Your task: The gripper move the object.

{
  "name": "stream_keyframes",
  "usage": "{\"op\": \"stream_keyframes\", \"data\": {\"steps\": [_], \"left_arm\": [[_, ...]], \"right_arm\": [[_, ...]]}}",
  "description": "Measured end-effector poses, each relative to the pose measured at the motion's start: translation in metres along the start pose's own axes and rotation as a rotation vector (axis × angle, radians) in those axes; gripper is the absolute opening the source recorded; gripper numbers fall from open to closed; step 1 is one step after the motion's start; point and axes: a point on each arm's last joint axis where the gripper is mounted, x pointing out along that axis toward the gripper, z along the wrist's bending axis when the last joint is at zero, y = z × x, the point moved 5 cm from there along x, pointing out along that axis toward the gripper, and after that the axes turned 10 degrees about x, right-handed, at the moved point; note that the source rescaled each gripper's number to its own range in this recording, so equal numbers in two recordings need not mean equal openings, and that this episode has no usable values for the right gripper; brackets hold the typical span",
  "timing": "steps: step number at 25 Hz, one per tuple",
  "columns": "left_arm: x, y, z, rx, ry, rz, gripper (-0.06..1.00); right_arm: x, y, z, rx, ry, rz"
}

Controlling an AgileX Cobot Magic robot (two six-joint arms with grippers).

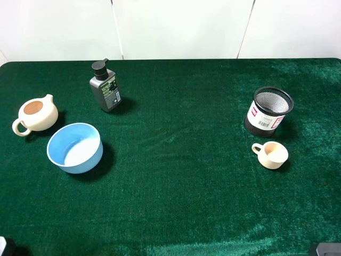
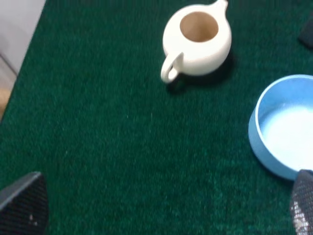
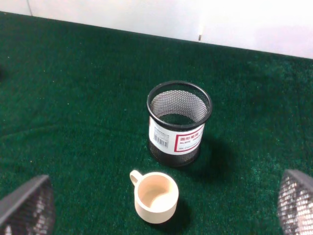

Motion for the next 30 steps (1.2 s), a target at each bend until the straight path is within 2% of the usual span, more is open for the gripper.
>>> {"op": "stream_keyframes", "data": {"steps": [7, 30], "left_arm": [[-0.017, 0.005, 0.001, -0.009, -0.008, -0.126, 1.00], [-0.018, 0.006, -0.002, 0.005, 0.009, -0.128, 1.00]], "right_arm": [[0.000, 0.000, 0.000, 0.000, 0.000, 0.000], [0.000, 0.000, 0.000, 0.000, 0.000, 0.000]]}}
